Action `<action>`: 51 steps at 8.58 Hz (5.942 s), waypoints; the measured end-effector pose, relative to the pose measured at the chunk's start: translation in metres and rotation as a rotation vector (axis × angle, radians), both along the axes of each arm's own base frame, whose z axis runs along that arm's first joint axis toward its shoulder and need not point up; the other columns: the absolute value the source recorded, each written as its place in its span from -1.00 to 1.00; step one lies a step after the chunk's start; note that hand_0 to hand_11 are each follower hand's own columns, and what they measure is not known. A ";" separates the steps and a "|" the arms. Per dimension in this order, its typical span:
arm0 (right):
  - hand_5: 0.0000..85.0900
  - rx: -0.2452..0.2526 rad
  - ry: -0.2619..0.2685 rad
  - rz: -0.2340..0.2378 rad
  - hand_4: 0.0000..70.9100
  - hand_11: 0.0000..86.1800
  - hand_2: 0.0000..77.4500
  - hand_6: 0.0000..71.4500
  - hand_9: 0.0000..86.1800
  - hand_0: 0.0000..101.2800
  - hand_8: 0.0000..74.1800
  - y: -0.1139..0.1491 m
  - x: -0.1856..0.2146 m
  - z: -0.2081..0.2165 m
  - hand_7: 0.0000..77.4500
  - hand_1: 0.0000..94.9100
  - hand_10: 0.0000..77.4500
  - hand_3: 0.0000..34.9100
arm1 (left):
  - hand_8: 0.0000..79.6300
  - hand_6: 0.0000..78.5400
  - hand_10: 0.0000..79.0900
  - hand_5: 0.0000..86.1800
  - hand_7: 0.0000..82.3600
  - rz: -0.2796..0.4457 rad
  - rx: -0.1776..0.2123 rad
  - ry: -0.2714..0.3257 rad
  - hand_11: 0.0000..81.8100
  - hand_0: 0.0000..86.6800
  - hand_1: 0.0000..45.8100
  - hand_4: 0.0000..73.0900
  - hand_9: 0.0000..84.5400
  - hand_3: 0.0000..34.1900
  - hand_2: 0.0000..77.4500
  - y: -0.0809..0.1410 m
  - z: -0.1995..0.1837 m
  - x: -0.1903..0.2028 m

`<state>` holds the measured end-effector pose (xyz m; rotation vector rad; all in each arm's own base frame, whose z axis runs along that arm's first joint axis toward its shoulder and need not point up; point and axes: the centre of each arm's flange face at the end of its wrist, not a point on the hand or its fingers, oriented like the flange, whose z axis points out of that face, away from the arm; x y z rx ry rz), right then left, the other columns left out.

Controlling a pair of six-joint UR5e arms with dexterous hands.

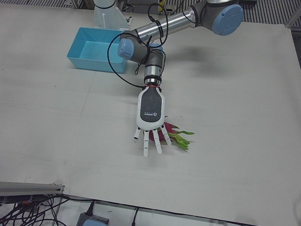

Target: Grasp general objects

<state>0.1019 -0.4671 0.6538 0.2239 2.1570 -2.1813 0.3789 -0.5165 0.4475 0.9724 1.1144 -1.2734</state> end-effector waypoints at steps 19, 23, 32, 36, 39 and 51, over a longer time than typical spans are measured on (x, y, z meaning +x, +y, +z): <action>-1.00 0.001 0.000 0.001 -1.00 -1.00 1.00 -1.00 -0.99 -1.00 -1.00 0.000 0.000 -0.001 -1.00 1.00 -1.00 -1.00 | 0.10 0.06 -0.05 0.57 0.42 0.028 -0.010 -0.080 -0.31 0.61 -1.00 0.06 0.02 -0.49 -0.92 0.008 0.042 0.001; -0.99 0.002 0.000 0.001 -1.00 -1.00 1.00 -1.00 -0.99 -1.00 -1.00 0.000 0.000 -0.001 -1.00 1.00 -1.00 -1.00 | 0.25 0.17 -0.17 0.61 0.46 0.058 0.015 -0.020 0.45 0.82 -1.00 0.18 0.15 -0.57 -0.79 0.003 0.023 -0.002; -1.00 0.003 0.000 0.001 -1.00 -0.99 1.00 -1.00 -0.99 -1.00 -1.00 0.000 0.000 -0.001 -1.00 1.00 -1.00 -1.00 | 0.33 0.22 -0.23 0.61 0.46 0.794 0.434 0.581 0.72 0.83 -1.00 0.25 0.16 -0.57 -0.77 -0.108 -0.197 -0.136; -1.00 0.003 0.000 0.001 -1.00 -0.99 1.00 -1.00 -0.99 -1.00 -1.00 0.000 0.000 -0.001 -1.00 1.00 -1.00 -1.00 | 0.33 0.22 -0.21 0.61 0.46 1.124 0.402 0.674 0.71 0.84 -1.00 0.25 0.16 -0.57 -0.77 0.003 -0.267 -0.104; -1.00 0.003 0.000 0.001 -1.00 -0.99 1.00 -1.00 -0.99 -1.00 -1.00 0.000 0.000 -0.001 -1.00 1.00 -1.00 -1.00 | 0.33 0.22 -0.21 0.61 0.46 1.302 0.373 0.721 0.71 0.84 -1.00 0.27 0.16 -0.57 -0.77 0.076 -0.284 -0.043; -0.99 0.001 -0.002 0.001 -1.00 -0.99 1.00 -1.00 -0.99 -1.00 -1.00 0.000 0.000 0.000 -1.00 1.00 -1.00 -1.00 | 0.27 0.19 -0.16 0.62 0.46 1.520 0.376 0.812 0.60 0.56 -1.00 0.22 0.15 -0.52 -0.77 0.201 -0.287 0.003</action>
